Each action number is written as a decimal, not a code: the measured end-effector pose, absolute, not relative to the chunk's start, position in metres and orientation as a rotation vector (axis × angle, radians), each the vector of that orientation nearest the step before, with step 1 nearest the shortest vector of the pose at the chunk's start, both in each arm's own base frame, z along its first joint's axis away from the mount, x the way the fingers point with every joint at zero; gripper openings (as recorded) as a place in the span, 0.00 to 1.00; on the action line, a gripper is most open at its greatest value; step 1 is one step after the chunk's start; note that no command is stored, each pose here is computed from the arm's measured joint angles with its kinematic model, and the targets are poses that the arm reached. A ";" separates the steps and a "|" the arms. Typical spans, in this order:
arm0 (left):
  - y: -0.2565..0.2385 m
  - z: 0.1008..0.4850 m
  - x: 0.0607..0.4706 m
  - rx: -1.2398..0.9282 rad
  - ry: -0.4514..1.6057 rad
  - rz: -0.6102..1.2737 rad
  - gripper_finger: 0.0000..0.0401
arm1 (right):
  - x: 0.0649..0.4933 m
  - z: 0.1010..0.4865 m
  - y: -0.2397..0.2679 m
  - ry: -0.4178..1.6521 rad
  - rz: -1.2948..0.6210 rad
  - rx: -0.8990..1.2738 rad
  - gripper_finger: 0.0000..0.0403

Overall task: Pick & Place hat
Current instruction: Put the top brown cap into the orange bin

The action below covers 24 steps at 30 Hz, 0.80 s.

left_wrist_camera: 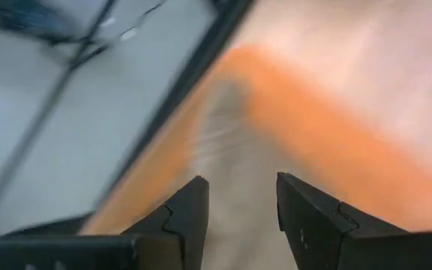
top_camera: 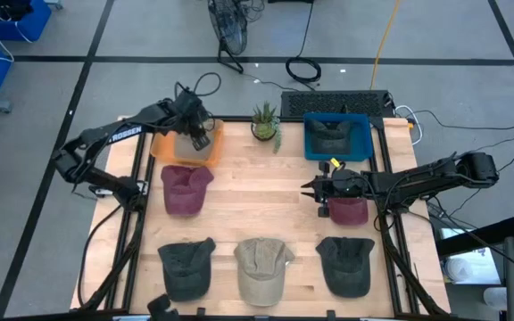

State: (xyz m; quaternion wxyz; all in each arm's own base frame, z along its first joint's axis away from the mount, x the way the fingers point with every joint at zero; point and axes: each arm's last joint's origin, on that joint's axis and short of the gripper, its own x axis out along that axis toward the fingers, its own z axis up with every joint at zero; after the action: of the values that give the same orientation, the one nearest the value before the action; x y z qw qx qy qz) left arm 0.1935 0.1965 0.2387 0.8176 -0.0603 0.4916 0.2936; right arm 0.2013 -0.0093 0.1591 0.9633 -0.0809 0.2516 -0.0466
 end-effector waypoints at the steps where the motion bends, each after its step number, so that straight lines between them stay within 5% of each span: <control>1: 0.194 0.240 0.195 -0.159 1.018 0.584 0.40 | 0.201 0.159 -0.009 0.509 -0.096 -0.159 0.19; 15: 0.176 0.186 0.214 -0.076 1.067 0.431 0.40 | 0.203 0.163 -0.009 0.464 -0.100 -0.155 0.19; 24: 0.182 0.167 0.213 -0.016 1.175 0.551 0.40 | 0.204 0.165 -0.010 0.446 -0.107 -0.156 0.19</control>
State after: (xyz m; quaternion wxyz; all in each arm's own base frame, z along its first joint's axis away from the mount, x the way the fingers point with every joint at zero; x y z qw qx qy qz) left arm 0.2130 0.1817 0.1671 0.7968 -0.0075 0.5470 0.2565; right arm 0.2041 -0.0098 0.1646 0.9708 -0.0772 0.2207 -0.0530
